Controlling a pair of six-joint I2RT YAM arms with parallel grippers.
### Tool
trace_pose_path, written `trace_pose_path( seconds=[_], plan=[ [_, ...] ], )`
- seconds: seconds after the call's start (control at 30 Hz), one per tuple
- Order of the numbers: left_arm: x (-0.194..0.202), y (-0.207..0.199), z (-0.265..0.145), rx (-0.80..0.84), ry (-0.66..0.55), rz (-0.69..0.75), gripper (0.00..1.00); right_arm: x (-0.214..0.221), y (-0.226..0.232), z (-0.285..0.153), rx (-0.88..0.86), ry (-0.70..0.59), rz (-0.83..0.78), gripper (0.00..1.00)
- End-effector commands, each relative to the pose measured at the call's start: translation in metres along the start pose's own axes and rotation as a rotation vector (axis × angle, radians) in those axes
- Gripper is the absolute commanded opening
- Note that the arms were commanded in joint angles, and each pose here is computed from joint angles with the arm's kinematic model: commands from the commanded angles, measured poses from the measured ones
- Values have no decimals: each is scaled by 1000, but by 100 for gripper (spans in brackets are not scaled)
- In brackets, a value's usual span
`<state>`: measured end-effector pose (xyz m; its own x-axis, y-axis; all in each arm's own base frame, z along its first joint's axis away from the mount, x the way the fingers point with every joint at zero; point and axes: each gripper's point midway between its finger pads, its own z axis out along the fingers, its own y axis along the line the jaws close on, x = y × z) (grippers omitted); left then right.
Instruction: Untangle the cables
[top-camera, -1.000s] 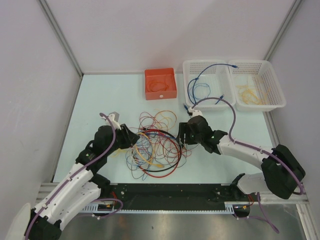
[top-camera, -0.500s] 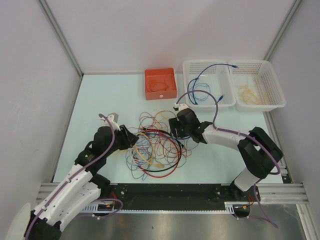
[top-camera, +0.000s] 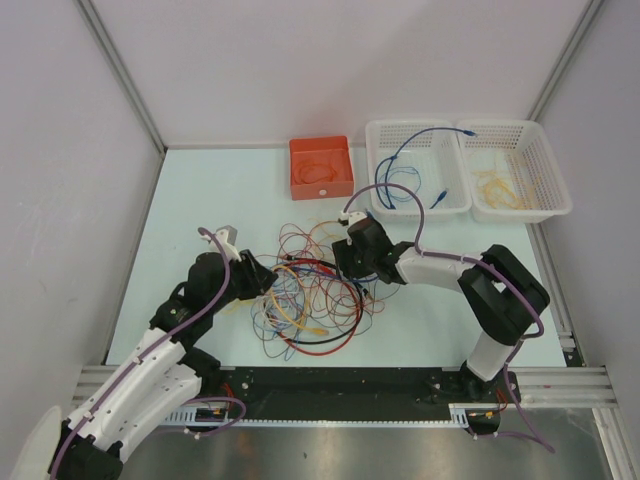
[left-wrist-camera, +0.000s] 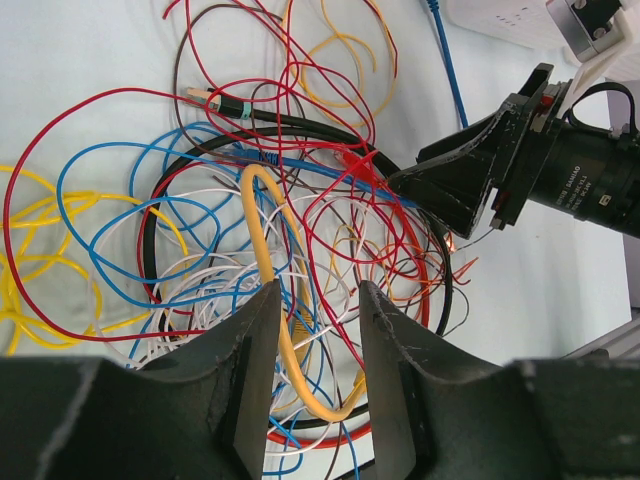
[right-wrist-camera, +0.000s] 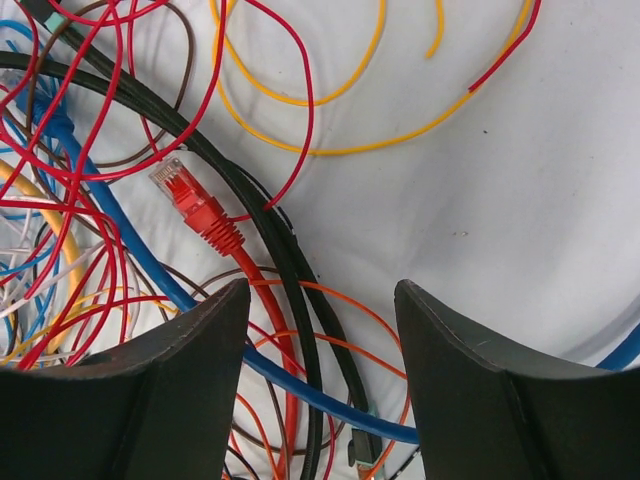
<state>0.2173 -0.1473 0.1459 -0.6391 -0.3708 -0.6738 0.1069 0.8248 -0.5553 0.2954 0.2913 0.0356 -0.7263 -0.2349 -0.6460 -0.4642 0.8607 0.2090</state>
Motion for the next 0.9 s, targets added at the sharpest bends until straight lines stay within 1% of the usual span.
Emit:
trace_pose_path(
  seconds=[0.0, 0.1, 0.23, 0.37, 0.5, 0.57, 0.77, 0.87],
  plan=[
    [-3, -1, 0, 9, -15, 1, 42, -38, 11, -17, 2, -113, 21, 66],
    [-2, 0, 0, 10, -16, -1, 42, -61, 17, -39, 3, -200, 18, 68],
    [-2, 0, -1, 11, -15, -2, 42, -72, 35, -55, -48, -244, -22, 69],
    [-2, -1, -1, 14, -19, -7, 42, -52, 40, -50, -51, -179, -67, 68],
    [0, 0, 0, 15, -14, -8, 42, -25, 36, -35, -16, -87, -115, 66],
    [1, 1, 1, 13, -10, -8, 42, -17, 33, -32, 3, -62, -123, 65],
    [3, 1, 3, 14, -1, -10, 42, -10, 33, -21, 16, -50, -157, 64],
    [4, 1, 4, 13, 4, -15, 42, -8, 27, -12, 34, -45, -147, 64]
  ],
)
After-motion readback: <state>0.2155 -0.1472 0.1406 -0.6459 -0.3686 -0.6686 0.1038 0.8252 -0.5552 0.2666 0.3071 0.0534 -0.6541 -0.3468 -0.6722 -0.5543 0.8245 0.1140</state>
